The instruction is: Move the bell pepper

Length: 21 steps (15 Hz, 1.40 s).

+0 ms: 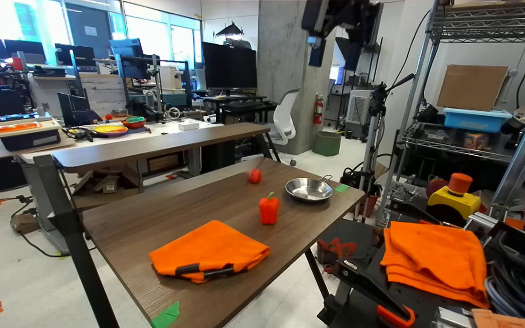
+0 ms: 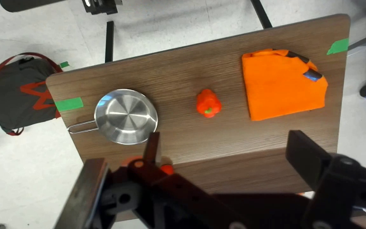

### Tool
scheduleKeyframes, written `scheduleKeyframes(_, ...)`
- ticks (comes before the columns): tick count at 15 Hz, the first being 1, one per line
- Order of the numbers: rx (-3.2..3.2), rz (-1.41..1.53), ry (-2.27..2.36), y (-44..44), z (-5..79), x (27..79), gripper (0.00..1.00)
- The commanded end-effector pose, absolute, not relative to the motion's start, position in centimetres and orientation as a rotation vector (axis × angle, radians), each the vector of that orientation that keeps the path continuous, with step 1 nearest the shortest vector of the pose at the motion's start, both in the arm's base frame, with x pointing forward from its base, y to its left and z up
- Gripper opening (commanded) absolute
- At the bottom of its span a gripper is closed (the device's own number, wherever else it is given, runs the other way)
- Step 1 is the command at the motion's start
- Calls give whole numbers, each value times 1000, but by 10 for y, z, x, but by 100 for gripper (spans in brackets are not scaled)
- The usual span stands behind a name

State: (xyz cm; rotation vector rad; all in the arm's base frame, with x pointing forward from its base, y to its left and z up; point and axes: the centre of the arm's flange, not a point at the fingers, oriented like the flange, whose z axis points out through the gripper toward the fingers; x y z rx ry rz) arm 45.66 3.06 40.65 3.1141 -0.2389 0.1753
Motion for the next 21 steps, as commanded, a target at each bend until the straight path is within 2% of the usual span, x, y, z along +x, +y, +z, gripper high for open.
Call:
scheduleKeyframes(1, 3107, 149, -323, 44, 364, 518, 100)
scheduleKeyframes(14, 2917, -217, -554, 73, 216, 617, 100)
scheduleKeyframes(21, 2800, -374, -609, 78, 158, 643, 100)
